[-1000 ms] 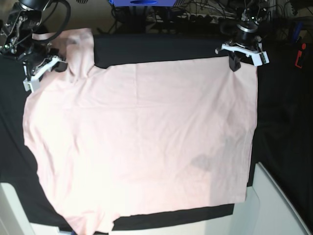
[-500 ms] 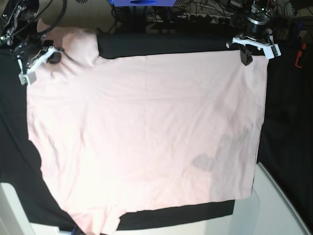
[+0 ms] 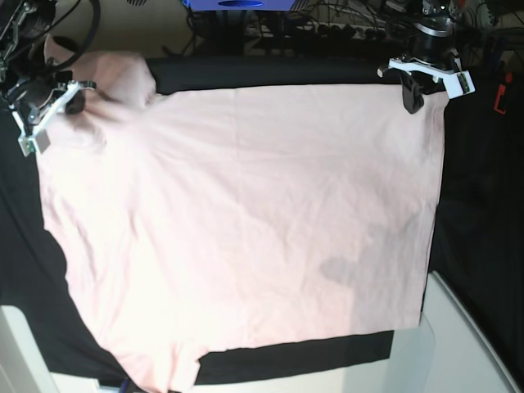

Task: Fold the T-shirt properly
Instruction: 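Lift the shoulder edge with both grippers and pull it taut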

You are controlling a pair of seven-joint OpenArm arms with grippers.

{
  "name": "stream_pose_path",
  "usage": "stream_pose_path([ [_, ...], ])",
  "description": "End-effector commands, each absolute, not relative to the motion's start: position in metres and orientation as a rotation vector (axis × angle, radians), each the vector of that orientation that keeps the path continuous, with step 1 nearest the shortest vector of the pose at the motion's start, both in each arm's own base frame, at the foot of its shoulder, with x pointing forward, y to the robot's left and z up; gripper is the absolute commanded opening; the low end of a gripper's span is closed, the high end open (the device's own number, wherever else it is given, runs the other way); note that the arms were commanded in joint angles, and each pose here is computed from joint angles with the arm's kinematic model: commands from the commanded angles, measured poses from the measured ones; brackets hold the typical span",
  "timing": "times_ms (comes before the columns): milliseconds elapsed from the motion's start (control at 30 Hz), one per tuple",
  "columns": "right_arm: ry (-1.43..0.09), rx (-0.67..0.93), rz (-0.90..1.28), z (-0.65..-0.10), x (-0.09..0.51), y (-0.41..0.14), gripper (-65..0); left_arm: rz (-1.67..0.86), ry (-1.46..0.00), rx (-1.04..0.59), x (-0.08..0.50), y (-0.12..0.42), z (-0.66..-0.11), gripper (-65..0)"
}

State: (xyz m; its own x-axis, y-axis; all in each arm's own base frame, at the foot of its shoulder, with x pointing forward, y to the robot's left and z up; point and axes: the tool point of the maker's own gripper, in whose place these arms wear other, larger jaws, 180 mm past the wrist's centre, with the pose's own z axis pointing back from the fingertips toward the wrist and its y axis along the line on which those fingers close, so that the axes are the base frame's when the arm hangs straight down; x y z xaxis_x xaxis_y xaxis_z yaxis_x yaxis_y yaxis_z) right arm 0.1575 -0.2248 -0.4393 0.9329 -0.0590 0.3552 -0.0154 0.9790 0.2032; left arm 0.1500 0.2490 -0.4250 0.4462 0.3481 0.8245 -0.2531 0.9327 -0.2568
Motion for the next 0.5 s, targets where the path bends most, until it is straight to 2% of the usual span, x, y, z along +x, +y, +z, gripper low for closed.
stream_pose_path([
  [0,-0.401,0.188,-0.007,-0.431,0.169,-0.230,-65.0,0.365,-1.084,-0.100,0.154,0.252,-0.414,-65.0],
  [300,-0.453,0.188,0.013,-0.417,0.203,-0.229,-64.9,0.371,-1.119,-0.102,0.168,0.253,-0.408,-65.0],
  [467,-0.439,0.183,0.019,-0.416,0.209,-0.235,-64.9,0.400,-1.131,-0.036,0.175,0.265,-0.406,-65.0],
])
